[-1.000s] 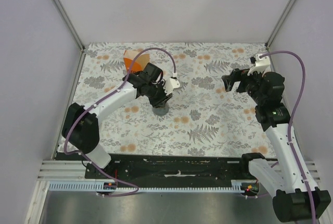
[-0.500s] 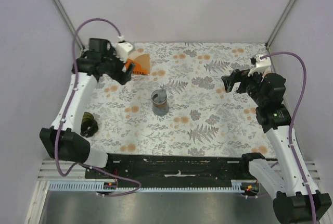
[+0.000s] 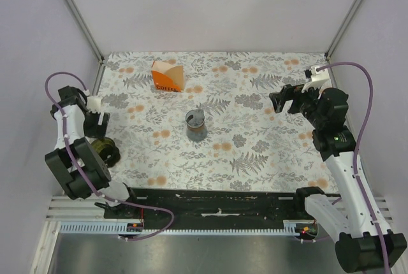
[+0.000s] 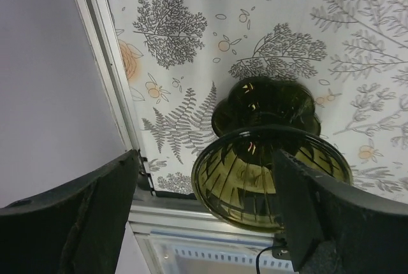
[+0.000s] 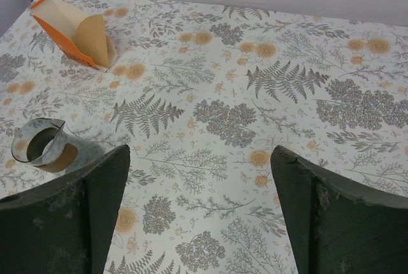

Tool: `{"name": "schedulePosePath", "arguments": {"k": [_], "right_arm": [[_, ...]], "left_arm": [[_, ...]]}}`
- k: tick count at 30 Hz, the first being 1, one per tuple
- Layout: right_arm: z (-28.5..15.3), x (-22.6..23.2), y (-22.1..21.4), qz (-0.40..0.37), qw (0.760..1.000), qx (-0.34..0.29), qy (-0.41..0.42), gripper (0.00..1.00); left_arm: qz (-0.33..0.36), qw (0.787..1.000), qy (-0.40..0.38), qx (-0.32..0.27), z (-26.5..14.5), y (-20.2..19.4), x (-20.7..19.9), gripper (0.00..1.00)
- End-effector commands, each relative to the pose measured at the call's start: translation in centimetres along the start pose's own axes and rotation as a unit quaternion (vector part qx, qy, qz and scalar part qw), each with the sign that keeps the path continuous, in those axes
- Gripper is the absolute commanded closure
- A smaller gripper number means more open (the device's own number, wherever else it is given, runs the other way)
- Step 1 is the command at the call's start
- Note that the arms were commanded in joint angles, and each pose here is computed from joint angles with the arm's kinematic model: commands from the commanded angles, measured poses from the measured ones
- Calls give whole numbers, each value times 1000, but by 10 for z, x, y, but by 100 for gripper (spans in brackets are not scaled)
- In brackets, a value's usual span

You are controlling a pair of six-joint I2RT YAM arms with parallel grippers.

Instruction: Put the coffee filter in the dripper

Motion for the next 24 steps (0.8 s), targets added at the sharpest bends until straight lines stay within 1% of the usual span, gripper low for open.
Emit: {"name": "schedulePosePath", "arguments": {"k": [1,4,6,8,9,10,11,13,15,18,20,21,22,24], "right_arm": [[-3,8,22,-13,999,-27,14,2],[-5,7,22,-14,1000,-26,9,2],[-6,7,22,-16,999,-27,6,2],[-6,7,23,-17,999,-29,6,2],[-6,7,23,-17,999,-28,7,2],[-6,8,23,-17,999,-28,7,2],[-7,9,24,-15,999,-28,9,2],[-7,10,26,-13,999,-28,6,2],[-8,14,27,-15,1000,-24,6,2],[-7,32,35,-27,999,-27,15,2],[-3,60,39,-41,997,-27,51,2],[0,74,41,-45,996,-27,71,2],[6,91,40,-50,994,-20,95,2],[17,126,40,-77,987,-17,137,3]], "left_arm": [[25,999,39,16,21,-7,14,11],[27,999,1,21,34,-11,2,21],[27,999,-6,24,40,-13,-1,34],[25,999,-12,25,44,-13,-3,64],[22,999,-13,27,43,-13,-3,85],[14,999,-34,10,42,-7,-9,98],[6,999,-47,-4,37,-3,-12,98],[-33,995,-81,-46,21,13,-22,98],[-77,986,-120,-91,-1,33,-31,98],[-138,960,-171,-172,-44,66,-44,98],[-170,941,-197,-218,-74,85,-50,98],[-169,934,-210,-234,-90,94,-55,98],[-164,933,-213,-238,-100,100,-59,98],[-135,938,-207,-242,-121,112,-73,98]]}}
Point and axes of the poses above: each gripper's point midway between its finger pads, its own z axis out along the fingers, its own x axis along the line the jaws close on, y = z × x, the point moved 3 cm from there along -z, back along the fingers, and after that the axes turned 4 degrees about z, right-handed, at the moved point
